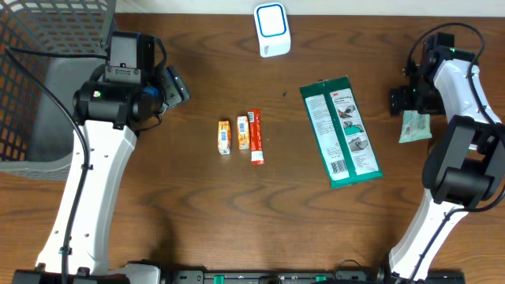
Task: Scan the item barcode
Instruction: 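Release the wipe pack and move the right gripper left to the gloves pack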
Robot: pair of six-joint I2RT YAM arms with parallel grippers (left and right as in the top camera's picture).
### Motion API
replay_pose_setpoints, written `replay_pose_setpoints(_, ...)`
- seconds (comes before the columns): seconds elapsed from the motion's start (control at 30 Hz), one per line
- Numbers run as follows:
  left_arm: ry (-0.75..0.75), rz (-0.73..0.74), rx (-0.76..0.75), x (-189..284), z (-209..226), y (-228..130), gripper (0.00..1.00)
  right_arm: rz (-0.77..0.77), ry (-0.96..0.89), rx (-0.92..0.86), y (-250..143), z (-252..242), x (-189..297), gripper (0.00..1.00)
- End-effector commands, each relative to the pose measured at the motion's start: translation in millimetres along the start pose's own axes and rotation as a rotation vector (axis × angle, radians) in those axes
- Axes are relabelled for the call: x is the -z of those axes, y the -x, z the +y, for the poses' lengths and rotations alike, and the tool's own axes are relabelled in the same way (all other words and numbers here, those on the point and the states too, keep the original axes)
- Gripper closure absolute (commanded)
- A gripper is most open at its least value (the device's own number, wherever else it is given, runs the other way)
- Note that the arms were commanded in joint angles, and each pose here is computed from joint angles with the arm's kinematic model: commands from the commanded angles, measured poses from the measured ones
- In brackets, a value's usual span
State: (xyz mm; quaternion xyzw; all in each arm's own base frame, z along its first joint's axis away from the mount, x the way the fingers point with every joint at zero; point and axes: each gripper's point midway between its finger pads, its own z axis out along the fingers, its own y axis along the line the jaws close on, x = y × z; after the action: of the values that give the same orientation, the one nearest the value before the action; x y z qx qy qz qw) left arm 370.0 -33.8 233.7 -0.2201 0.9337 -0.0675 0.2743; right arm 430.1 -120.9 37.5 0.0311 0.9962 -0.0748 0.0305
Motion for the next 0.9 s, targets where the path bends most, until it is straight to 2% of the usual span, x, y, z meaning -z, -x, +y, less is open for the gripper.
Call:
replay_pose_setpoints(0.0, 0.004, -0.013, -0.003, 3, 2, 3, 0.18, -0.052, -0.080, -0.003, 10, -16, 24, 0.01)
replay_pose_setpoints(0.33, 0.004, -0.013, -0.003, 3, 2, 3, 0.18, -0.117, -0.018, 0.002, 16, -3, 49, 0.01)
replay_pose_setpoints(0.43, 0.004, -0.013, -0.003, 3, 2, 3, 0.18, -0.177, 0.155, 0.023, 24, 31, 65, 0.01)
replay_pose_setpoints(0.53, 0.004, -0.013, -0.003, 3, 2, 3, 0.18, -0.235, 0.416, 0.051, 29, 76, 87, 0.01)
replay_pose_setpoints(0.63, 0.004, -0.013, -0.003, 3, 2, 3, 0.18, -0.227, 0.595, 0.060, 23, 103, 100, 0.01)
replay_pose_setpoints(0.87, 0.004, -0.012, -0.003, 3, 2, 3, 0.18, -0.115, 0.642, 0.048, -4, 116, 91, 0.01)
